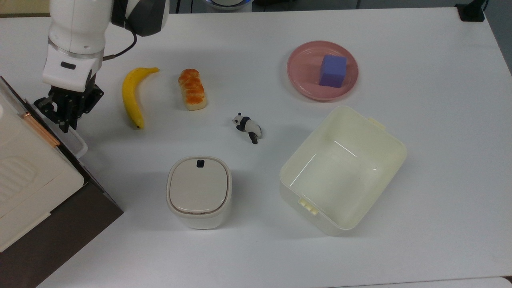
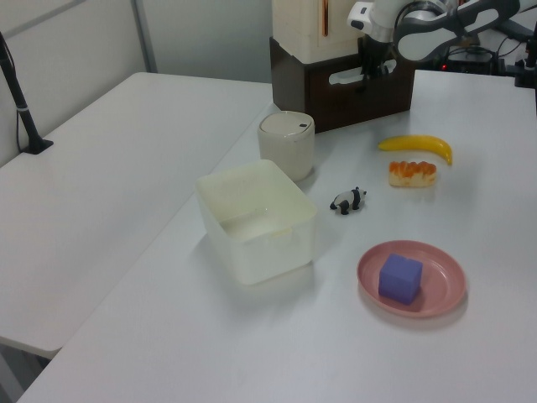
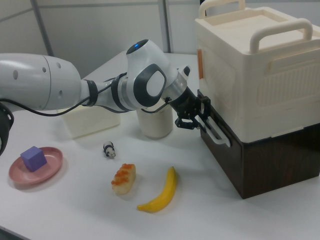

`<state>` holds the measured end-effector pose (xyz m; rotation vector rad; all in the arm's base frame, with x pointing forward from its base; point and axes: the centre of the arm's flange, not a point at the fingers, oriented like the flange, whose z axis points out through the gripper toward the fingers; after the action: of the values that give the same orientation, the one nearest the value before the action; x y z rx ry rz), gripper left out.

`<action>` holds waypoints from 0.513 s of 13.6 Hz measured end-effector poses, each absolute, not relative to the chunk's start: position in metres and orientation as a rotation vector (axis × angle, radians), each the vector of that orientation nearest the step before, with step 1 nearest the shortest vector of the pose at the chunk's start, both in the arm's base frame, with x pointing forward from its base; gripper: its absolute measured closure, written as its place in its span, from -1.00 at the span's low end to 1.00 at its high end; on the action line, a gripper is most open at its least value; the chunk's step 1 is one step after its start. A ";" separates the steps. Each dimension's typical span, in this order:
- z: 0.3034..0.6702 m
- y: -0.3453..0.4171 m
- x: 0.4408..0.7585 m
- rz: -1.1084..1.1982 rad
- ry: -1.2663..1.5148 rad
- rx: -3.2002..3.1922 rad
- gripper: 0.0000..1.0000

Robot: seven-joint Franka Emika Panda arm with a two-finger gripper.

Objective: Slide open the drawer
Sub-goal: 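Pull the drawer handle outward with the gripper to slide it open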

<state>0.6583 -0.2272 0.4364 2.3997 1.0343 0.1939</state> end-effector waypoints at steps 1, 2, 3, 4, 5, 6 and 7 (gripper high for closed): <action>0.436 -0.227 0.658 0.192 1.037 2.397 0.73; 0.436 -0.227 0.658 0.191 1.037 2.396 0.73; 0.436 -0.227 0.658 0.191 1.038 2.396 0.73; 0.436 -0.227 0.658 0.190 1.039 2.395 0.73; 0.436 -0.226 0.658 0.189 1.039 2.394 0.73; 0.436 -0.225 0.657 0.188 1.041 2.394 0.73; 0.436 -0.223 0.654 0.186 1.047 2.395 0.73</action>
<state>0.6544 -0.2228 0.4363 2.3946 1.0465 0.1861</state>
